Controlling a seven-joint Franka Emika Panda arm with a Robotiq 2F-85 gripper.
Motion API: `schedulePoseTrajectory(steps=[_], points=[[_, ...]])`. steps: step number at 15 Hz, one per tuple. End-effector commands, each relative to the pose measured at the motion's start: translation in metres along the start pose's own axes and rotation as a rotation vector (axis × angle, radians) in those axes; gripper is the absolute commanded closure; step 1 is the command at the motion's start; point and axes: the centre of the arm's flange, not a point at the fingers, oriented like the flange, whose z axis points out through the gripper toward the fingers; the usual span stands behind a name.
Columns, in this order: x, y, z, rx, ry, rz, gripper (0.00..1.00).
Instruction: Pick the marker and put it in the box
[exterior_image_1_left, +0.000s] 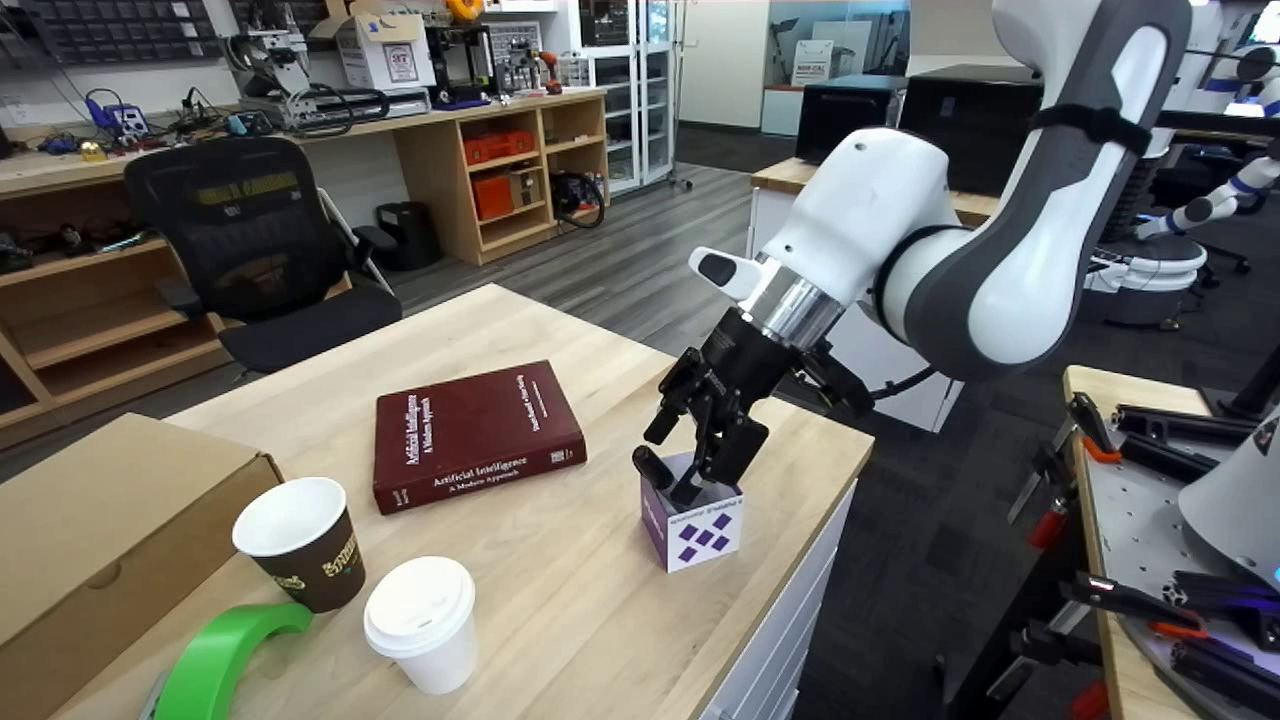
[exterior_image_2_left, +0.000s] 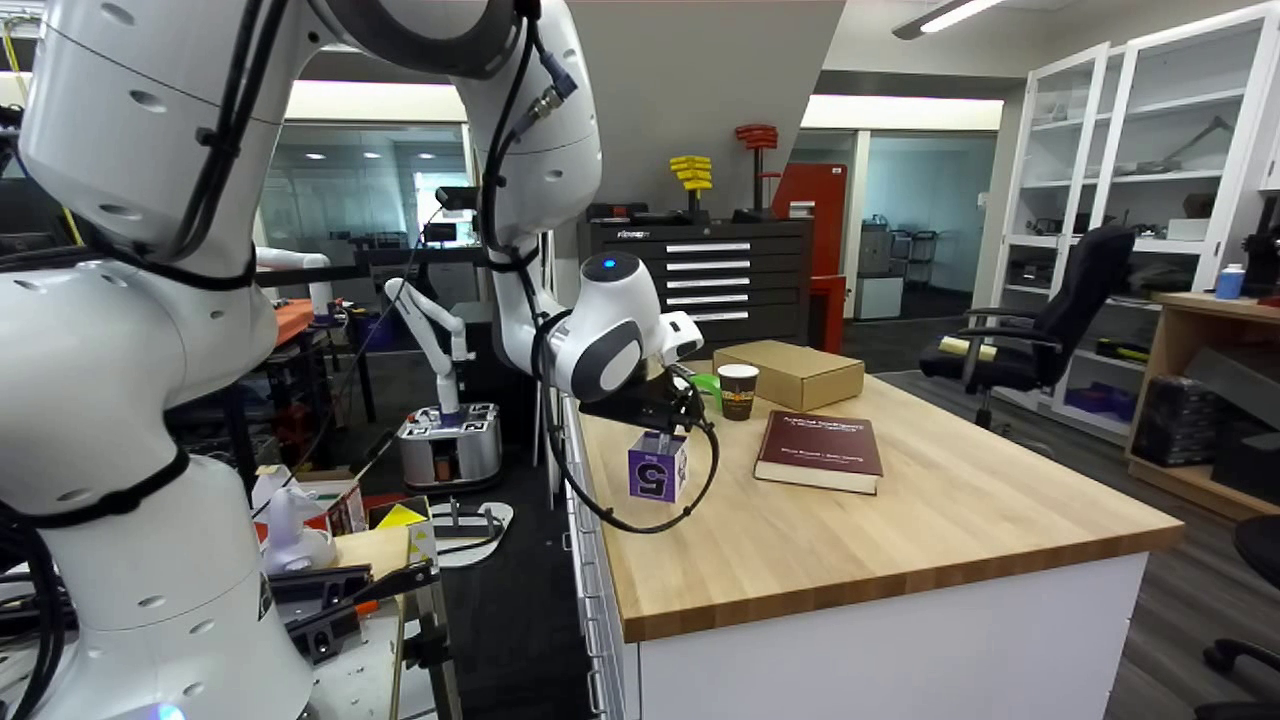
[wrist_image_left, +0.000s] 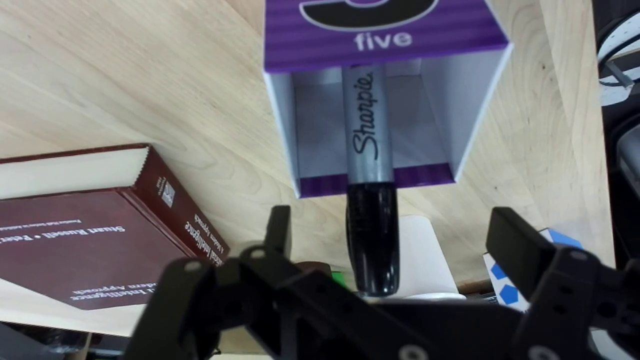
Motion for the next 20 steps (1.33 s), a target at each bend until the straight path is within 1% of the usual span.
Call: schedulePoseTrajectory(steps=[1,4,6,10,13,15,20], points=[[0.004,0.002,-0.019,-0.023,-0.028,-0.033,0.00],[0.014,0.002,-0.029,-0.051,-0.054,-0.038,0.00],[0.024,0.003,-0.036,-0.071,-0.089,-0.053,0.00],[0.051,0.009,-0.047,-0.113,-0.205,-0.088,0.00],[0.078,0.019,-0.055,-0.153,-0.285,-0.096,0.00],[0.099,0.027,-0.058,-0.177,-0.329,-0.080,0.00],[0.145,0.051,-0.062,-0.224,-0.423,0.011,0.00]])
